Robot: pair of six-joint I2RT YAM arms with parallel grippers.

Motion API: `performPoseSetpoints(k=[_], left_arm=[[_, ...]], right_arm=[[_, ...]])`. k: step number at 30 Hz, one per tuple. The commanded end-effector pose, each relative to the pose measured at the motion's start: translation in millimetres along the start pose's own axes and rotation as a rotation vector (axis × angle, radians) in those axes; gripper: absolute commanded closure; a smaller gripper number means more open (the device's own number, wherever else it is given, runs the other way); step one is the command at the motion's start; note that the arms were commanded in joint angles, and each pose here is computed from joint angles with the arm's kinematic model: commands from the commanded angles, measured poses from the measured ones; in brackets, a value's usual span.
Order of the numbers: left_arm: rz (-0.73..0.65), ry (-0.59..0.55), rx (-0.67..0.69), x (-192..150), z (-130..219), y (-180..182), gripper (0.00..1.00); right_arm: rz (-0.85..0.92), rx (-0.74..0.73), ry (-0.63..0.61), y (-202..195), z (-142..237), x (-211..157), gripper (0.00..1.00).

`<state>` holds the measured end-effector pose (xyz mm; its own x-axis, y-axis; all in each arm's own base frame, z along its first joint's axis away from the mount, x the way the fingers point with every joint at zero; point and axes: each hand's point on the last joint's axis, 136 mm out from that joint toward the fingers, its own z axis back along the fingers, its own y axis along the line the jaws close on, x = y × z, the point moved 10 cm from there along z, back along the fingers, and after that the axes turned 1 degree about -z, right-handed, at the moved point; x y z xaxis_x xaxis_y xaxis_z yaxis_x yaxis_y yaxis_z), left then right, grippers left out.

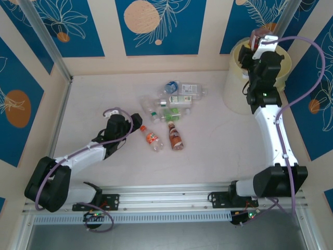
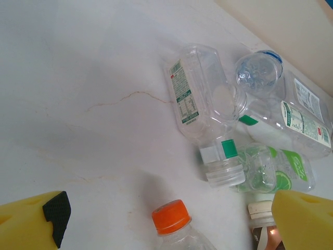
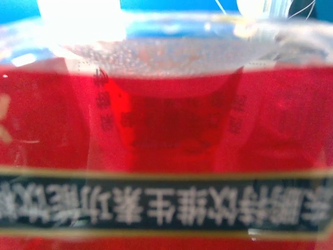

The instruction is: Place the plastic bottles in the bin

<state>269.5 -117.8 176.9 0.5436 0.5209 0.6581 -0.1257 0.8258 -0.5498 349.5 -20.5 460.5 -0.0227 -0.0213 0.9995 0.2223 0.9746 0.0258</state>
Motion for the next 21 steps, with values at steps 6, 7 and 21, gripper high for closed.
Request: performPoseSetpoints(k=[6, 7, 21], left_arm=[[0.037, -0.041, -0.009, 4, 9, 8, 0.0], [0.038, -0.045, -0.008, 4, 10, 8, 0.0], [0.057, -0.023, -0.007, 0, 7, 12, 0.0]], right_arm=[[0.044, -0.209, -0.029, -21, -40, 7, 0.56], [0.031, -0.206, -0.015, -21, -42, 4, 0.55], [0.216, -0.233, -0.139, -1, -65, -23, 0.52]])
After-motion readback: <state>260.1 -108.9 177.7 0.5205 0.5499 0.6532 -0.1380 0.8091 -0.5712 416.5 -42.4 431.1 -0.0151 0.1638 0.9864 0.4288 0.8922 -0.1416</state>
